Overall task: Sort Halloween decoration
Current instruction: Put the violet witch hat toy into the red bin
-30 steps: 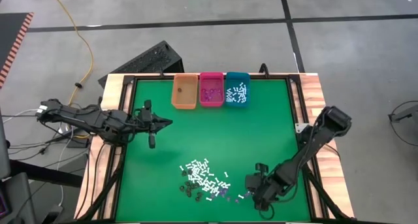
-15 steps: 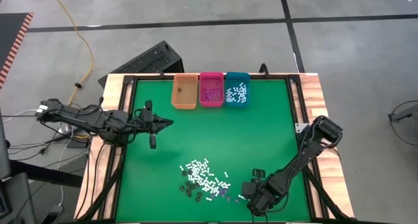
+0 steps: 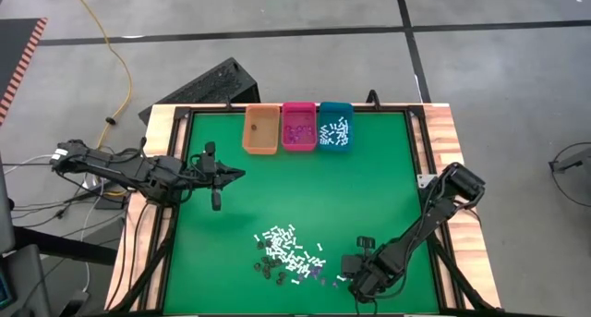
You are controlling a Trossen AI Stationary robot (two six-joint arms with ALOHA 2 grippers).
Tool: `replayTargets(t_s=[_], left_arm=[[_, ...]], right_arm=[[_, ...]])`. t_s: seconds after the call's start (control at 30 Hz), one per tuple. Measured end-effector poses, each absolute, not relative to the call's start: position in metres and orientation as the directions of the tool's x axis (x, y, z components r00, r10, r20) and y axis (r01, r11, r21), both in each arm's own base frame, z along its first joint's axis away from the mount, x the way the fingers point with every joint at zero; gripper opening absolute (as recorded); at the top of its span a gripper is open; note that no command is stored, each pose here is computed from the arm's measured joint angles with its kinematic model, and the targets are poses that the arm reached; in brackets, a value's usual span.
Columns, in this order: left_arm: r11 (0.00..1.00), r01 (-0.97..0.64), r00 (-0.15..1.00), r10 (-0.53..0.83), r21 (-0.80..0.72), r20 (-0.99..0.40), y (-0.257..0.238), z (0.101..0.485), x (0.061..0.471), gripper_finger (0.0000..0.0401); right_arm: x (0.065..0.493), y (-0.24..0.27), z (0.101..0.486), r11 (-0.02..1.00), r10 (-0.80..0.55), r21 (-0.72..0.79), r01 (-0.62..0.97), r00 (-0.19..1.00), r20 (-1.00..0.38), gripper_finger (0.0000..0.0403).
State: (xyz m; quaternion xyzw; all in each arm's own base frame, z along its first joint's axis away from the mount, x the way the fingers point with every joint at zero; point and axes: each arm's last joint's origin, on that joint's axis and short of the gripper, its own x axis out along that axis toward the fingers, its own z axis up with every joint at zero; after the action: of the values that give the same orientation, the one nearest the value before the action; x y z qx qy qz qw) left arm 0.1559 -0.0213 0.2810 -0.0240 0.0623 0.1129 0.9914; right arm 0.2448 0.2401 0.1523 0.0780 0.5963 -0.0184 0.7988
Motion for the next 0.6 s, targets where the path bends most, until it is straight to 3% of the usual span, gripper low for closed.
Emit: replayTargets(t_s=[0.23, 0.6], left_arm=[[0.973, -0.227, 0.967, 0.221, -0.034, -0.129, -0.021, 0.281, 0.156, 0.0], [0.974, -0.226, 0.967, 0.221, -0.03, -0.127, -0.021, 0.281, 0.155, 0.0]], right_arm=[[0.248, 0.238, 0.153, 0.988, 0.066, 0.103, 0.112, 0.298, -0.952, 0.0024], [0.252, 0.199, 0.194, 0.988, 0.008, 0.06, 0.142, 0.342, -0.94, 0.002]])
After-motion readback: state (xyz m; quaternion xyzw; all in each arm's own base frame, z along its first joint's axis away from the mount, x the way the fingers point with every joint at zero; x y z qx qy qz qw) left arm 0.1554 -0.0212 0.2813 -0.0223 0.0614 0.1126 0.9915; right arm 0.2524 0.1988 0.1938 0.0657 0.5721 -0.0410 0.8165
